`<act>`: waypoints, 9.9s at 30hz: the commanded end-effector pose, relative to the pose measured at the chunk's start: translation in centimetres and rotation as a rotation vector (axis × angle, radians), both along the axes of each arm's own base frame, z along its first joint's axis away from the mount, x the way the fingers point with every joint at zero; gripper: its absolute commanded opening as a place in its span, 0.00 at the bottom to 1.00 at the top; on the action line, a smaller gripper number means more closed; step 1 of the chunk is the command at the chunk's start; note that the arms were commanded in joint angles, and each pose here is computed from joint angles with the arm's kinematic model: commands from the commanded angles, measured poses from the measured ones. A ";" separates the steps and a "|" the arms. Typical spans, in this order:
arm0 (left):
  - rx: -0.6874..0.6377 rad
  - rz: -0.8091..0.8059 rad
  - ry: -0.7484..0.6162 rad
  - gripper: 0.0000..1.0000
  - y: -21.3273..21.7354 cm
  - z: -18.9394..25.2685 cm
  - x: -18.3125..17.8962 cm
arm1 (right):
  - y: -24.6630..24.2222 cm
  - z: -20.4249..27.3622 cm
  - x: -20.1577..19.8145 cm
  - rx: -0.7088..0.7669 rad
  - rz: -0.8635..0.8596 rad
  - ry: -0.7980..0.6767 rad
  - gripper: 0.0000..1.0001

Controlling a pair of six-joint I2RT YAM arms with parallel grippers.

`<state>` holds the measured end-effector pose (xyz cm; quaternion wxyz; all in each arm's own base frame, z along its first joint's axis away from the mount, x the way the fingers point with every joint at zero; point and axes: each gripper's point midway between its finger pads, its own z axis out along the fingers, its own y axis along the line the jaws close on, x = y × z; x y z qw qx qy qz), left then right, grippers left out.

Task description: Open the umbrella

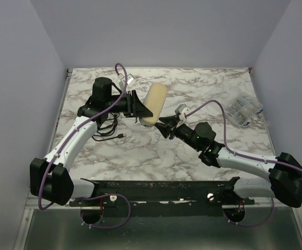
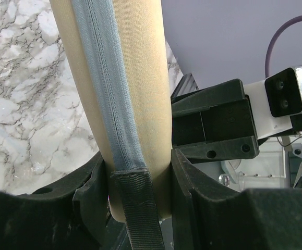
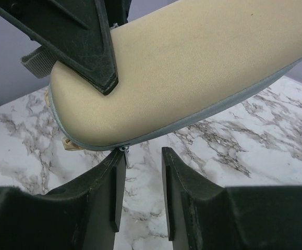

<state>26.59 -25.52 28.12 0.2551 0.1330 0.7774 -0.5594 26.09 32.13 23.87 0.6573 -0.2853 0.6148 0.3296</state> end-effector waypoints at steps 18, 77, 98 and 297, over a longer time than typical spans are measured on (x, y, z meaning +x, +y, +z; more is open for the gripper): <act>0.000 0.004 -0.082 0.00 -0.1 2.0 0.6 | 0.8 0.6 -0.7 -0.028 0.037 -0.006 0.01; 0.272 0.176 0.004 0.00 1.7 -3.7 -2.1 | -3.9 -3.5 -0.7 -0.047 -0.144 0.130 0.01; 0.169 0.000 0.045 0.00 1.1 -0.3 -6.8 | -3.9 -3.8 0.2 -0.034 -0.186 0.135 0.01; 0.081 -0.053 -0.082 0.98 -0.6 0.5 -6.8 | -0.8 5.1 -0.4 0.271 0.285 0.809 0.01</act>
